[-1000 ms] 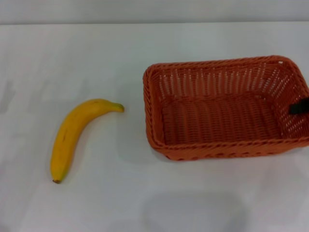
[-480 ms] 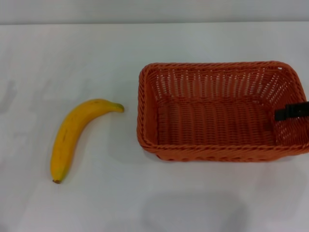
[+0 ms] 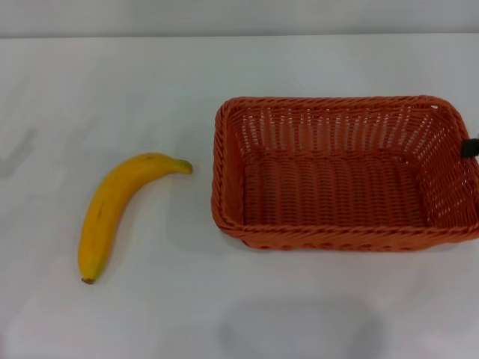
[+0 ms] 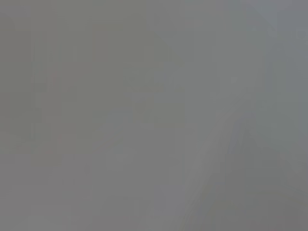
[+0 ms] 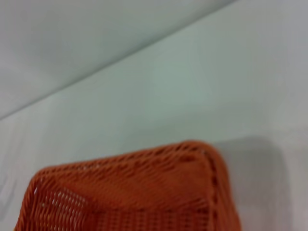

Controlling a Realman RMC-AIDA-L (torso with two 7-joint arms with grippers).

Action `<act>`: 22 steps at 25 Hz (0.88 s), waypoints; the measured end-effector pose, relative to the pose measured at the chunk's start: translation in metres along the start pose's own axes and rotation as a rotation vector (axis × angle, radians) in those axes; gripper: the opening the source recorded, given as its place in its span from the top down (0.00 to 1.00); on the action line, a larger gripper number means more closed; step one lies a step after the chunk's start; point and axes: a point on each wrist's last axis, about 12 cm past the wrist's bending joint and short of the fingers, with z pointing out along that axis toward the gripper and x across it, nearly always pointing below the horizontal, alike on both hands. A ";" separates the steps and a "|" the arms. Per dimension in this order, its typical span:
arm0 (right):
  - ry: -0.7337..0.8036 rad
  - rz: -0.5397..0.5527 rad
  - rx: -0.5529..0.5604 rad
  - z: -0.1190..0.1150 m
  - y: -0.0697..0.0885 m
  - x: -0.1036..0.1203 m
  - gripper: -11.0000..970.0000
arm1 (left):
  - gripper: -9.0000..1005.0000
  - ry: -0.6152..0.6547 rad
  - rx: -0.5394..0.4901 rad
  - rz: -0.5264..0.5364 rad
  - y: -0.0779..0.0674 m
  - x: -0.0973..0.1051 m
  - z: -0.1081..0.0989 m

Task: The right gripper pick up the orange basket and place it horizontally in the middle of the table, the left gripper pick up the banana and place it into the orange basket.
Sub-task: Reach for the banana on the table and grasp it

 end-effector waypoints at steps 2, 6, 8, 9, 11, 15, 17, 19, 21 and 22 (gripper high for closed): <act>-0.031 -0.014 0.003 -0.006 -0.004 -0.003 0.17 | 0.12 0.067 0.046 -0.020 0.004 -0.015 0.001; -0.164 -0.074 0.015 -0.026 -0.017 -0.008 0.17 | 0.12 0.252 0.120 -0.075 0.009 -0.042 0.015; -0.250 -0.121 0.020 -0.034 -0.024 -0.010 0.17 | 0.12 0.362 0.159 -0.076 0.009 -0.053 0.027; -0.280 -0.134 0.018 -0.036 -0.026 -0.010 0.17 | 0.12 0.412 0.174 -0.073 0.008 -0.058 0.033; -0.349 -0.171 0.014 -0.037 -0.032 -0.010 0.17 | 0.12 0.521 0.194 -0.056 0.005 -0.067 0.049; -0.430 -0.213 0.014 -0.031 -0.040 -0.011 0.18 | 0.13 0.706 0.218 -0.033 -0.002 -0.073 0.077; -0.456 -0.230 0.023 -0.029 -0.041 -0.013 0.18 | 0.13 0.859 0.219 -0.014 -0.008 -0.073 0.094; -0.483 -0.242 0.034 -0.028 -0.042 -0.015 0.18 | 0.13 0.983 0.204 0.009 -0.012 -0.073 0.104; -0.514 -0.239 0.046 -0.031 -0.046 -0.013 0.18 | 0.13 1.090 0.183 0.048 -0.019 -0.072 0.119; -0.526 -0.237 0.052 -0.033 -0.048 -0.012 0.18 | 0.13 1.121 0.171 0.062 -0.021 -0.071 0.125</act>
